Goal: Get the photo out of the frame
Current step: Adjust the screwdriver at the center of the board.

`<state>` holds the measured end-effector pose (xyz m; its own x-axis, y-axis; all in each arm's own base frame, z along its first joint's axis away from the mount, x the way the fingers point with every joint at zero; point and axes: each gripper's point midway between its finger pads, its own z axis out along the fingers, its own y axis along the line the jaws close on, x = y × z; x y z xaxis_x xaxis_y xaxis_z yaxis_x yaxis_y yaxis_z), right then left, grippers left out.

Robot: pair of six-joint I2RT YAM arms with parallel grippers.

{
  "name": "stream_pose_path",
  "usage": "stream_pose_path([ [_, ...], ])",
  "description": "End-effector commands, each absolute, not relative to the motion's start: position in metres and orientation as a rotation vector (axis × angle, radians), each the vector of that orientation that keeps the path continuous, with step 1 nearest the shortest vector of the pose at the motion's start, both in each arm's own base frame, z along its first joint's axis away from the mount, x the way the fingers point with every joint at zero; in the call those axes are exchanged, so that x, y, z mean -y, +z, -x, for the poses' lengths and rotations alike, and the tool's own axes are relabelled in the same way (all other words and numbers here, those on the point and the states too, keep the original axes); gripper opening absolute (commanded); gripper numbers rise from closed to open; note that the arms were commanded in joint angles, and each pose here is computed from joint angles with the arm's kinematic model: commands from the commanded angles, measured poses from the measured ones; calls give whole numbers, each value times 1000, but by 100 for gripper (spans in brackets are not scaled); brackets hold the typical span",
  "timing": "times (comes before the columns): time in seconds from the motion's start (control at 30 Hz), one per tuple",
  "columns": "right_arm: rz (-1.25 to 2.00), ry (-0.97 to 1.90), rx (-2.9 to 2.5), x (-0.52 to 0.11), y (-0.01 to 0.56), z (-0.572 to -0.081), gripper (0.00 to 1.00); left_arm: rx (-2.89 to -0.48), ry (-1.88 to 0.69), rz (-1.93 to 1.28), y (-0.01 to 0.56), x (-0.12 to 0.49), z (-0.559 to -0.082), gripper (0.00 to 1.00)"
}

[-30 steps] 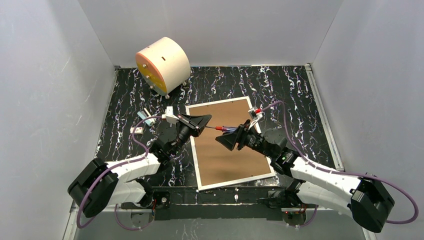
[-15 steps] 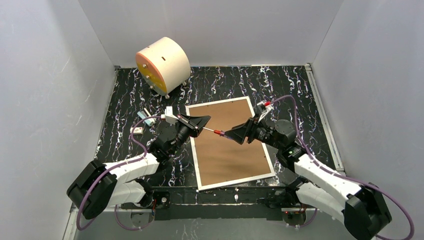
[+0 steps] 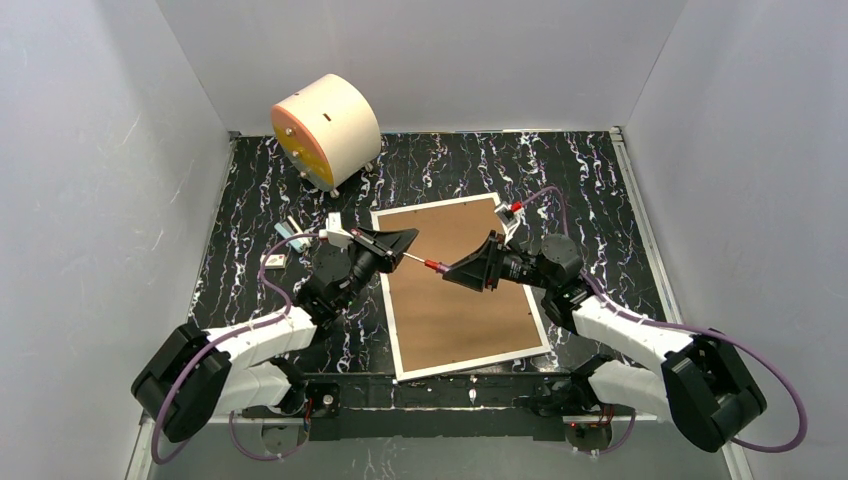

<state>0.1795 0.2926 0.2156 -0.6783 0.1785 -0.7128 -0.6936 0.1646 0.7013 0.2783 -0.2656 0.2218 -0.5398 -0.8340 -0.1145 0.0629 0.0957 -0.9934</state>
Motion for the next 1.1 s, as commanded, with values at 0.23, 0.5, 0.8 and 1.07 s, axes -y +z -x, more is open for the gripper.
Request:
stream_pose_path([
  [0.23,531,1669,-1658,-294,229,-172,32,-1541,-1556,786,244,255,-279,0],
  [0.5,465,1629,-1679,-291,228,-181,1,-1554,-1553,713,248,259,-275,37],
  [0.8,434,1533,-1754,-272,219,-197,1,-1800,-1309,633,199,215,-273,98],
  [1.07,669,1311,-1774,-265,222,-202,1,-2100,-1058,383,181,205,-267,98],
])
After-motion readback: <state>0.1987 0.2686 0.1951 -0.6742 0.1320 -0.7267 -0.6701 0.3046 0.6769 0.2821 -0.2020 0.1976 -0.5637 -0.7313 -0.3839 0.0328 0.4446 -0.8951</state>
